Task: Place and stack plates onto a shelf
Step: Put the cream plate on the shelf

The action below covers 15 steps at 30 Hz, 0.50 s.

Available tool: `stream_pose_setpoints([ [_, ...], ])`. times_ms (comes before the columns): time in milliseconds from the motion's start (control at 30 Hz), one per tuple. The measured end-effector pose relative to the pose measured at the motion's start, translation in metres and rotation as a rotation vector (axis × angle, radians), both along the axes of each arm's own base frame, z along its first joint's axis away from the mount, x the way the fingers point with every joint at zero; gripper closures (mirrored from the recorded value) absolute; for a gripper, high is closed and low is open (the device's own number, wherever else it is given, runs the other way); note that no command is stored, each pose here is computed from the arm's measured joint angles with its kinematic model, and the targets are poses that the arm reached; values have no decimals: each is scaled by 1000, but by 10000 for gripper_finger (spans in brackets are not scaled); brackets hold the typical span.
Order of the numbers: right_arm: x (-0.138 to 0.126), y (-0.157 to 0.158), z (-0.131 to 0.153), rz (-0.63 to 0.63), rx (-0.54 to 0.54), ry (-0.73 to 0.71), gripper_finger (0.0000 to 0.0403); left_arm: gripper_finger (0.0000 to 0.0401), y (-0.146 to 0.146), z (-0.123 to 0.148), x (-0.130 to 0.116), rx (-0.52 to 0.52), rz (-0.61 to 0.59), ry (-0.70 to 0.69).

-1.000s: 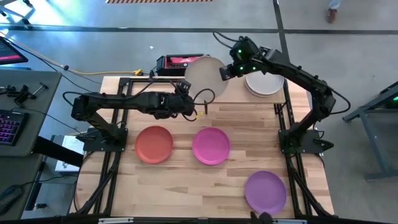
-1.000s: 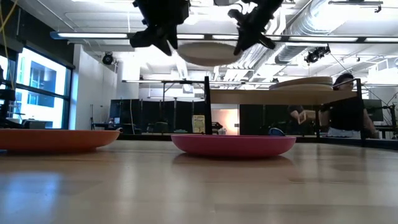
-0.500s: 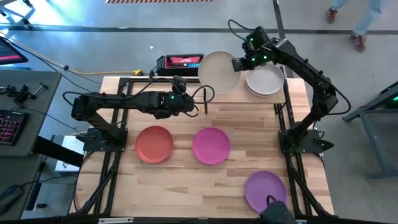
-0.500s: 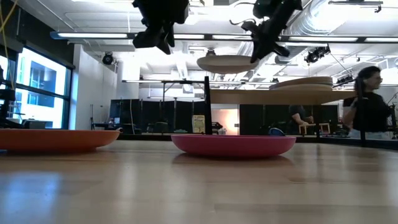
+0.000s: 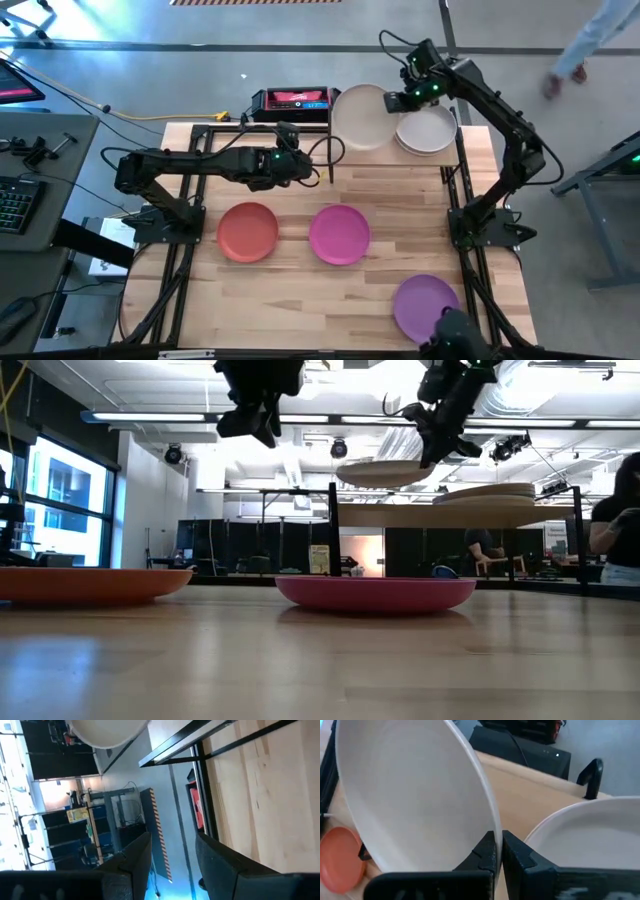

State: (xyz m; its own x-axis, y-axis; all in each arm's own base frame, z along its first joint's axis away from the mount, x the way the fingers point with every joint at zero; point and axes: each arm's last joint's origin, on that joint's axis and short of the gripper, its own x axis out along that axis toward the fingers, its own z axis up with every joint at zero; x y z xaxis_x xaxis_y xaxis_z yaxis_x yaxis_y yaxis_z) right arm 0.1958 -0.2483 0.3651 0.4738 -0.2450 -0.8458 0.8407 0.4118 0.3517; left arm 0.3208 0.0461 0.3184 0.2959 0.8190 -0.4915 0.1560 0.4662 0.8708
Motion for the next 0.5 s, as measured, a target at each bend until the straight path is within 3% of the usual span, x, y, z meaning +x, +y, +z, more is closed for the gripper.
stream_pose_setpoints([
  [500,4,0,-38,-4,85,35,403,258,-1,-1,1,-52,-7,-37],
])
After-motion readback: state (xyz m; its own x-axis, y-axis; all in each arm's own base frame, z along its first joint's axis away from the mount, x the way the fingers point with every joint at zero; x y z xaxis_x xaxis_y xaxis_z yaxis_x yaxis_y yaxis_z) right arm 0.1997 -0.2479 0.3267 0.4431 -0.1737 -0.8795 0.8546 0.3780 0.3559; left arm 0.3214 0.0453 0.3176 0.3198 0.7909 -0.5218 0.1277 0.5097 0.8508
